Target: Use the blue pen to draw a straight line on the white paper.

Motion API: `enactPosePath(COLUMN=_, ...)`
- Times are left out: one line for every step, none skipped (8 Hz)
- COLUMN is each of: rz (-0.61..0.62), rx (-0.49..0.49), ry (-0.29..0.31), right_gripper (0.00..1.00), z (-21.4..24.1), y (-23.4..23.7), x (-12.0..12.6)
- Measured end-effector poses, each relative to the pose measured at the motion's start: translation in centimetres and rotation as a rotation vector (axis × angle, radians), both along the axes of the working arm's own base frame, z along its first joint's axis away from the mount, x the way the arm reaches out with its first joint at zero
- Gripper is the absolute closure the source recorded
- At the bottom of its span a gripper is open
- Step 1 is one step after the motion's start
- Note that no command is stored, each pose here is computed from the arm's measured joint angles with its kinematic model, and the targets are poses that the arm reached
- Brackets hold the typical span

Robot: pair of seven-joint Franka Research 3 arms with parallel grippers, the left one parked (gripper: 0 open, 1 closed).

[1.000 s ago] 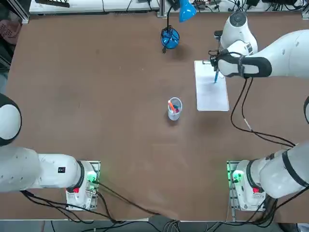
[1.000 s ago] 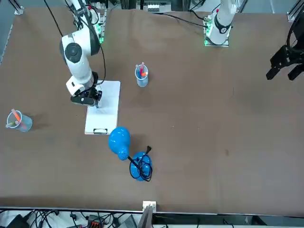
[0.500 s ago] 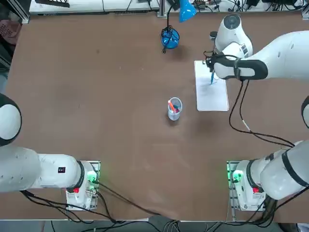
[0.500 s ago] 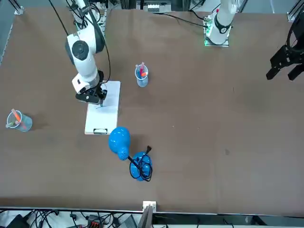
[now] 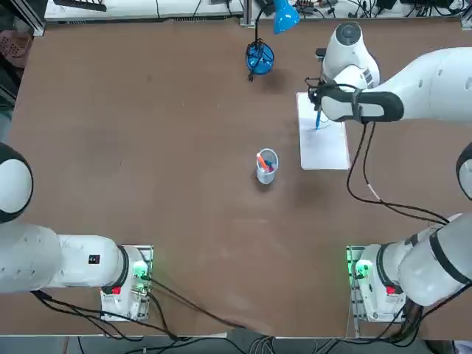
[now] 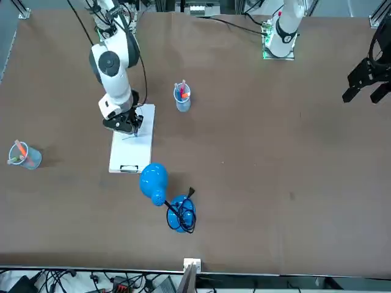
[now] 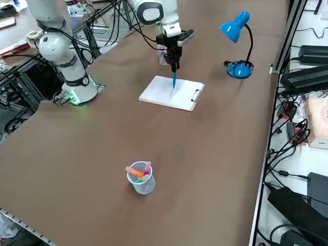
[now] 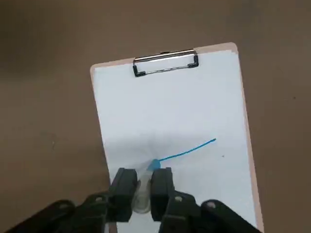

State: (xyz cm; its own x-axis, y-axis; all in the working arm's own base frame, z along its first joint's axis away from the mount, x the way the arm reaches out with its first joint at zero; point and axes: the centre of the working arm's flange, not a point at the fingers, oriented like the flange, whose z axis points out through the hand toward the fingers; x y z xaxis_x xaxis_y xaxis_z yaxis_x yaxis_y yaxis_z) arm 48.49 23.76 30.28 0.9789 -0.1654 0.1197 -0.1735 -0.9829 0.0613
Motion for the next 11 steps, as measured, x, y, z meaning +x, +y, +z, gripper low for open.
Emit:
enactPosePath(rz=-0.011, rx=0.007, ry=-0.001, right_gripper=0.8, z=0.0, y=0.6, x=-0.1)
enactPosePath(rz=-0.02, rx=0.01, ry=-0.003, right_gripper=0.8, z=0.0, y=1.3, x=-0.3)
enactPosePath(rz=-0.028, rx=0.012, ry=-0.006, right_gripper=0.8, z=0.0, y=1.8, x=-0.3)
enactPosePath(rz=-0.028, rx=0.014, ry=-0.008, right_gripper=0.8, z=0.0, y=2.3, x=-0.2)
enactPosePath(rz=-0.027, rx=0.007, ry=0.001, right_gripper=0.8, z=0.1, y=2.6, x=-0.2)
enactPosePath(rz=-0.032, rx=-0.017, ry=0.029, right_gripper=0.8, z=0.6, y=2.8, x=0.0)
enactPosePath(rz=-0.044, rx=-0.056, ry=0.071, right_gripper=0.8, z=2.4, y=3.2, x=0.7)
enactPosePath(rz=-0.062, rx=-0.092, ry=0.107, right_gripper=0.8, z=5.4, y=3.5, x=1.7)
enactPosePath(rz=-0.079, rx=-0.109, ry=0.121, right_gripper=0.8, z=8.9, y=3.8, x=2.5)
enactPosePath(rz=-0.087, rx=-0.112, ry=0.121, right_gripper=0.8, z=12.0, y=3.8, x=3.1)
enactPosePath(rz=-0.076, rx=-0.115, ry=0.126, right_gripper=0.8, z=14.2, y=3.1, x=3.3)
